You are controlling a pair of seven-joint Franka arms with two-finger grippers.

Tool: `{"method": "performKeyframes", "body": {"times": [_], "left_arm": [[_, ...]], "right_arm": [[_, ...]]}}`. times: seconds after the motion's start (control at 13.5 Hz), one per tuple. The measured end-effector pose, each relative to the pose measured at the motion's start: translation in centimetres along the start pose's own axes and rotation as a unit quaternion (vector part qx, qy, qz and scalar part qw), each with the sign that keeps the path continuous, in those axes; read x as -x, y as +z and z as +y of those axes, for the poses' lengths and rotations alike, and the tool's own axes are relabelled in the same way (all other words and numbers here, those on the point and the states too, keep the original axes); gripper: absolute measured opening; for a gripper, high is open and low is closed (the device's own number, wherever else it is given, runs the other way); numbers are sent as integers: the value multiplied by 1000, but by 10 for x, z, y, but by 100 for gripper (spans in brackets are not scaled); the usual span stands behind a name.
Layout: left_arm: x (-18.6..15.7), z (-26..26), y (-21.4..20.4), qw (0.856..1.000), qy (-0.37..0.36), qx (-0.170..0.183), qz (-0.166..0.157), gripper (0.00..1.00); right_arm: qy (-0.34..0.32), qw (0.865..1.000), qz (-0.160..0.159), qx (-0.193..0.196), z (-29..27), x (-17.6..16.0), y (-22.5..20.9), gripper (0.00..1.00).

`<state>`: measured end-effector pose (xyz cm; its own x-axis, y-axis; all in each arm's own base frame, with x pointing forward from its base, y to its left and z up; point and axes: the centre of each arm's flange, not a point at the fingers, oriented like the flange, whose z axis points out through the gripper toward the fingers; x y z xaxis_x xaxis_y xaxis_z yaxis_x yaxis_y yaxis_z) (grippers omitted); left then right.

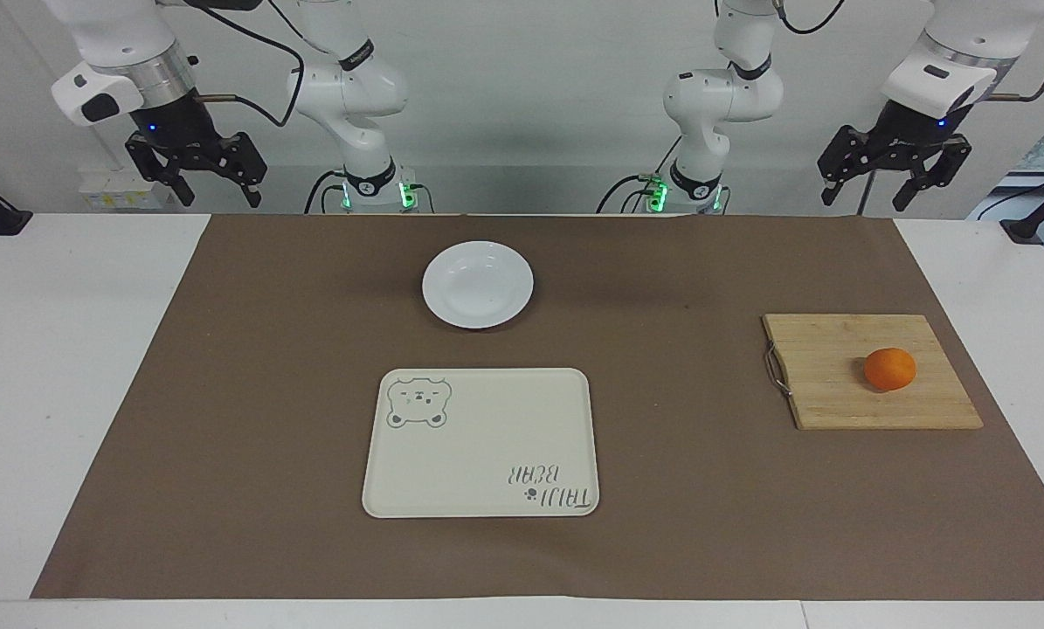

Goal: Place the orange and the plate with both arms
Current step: 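Close the left gripper around the orange on the wooden board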

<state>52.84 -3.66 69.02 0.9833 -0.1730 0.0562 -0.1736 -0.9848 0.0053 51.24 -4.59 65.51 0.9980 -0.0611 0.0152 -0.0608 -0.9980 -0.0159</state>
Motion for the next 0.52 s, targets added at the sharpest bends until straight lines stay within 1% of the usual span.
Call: {"method": "performKeyframes", "body": {"times": [0.22, 0.52], "left_arm": [[0, -1, 2, 1000, 4, 0, 0, 100], [-5, -4, 16, 1000, 7, -1, 2, 100]], "right_arm": [[0, 1000, 0, 0, 0, 0, 0, 100], [0, 1000, 0, 0, 0, 0, 0, 100]]}}
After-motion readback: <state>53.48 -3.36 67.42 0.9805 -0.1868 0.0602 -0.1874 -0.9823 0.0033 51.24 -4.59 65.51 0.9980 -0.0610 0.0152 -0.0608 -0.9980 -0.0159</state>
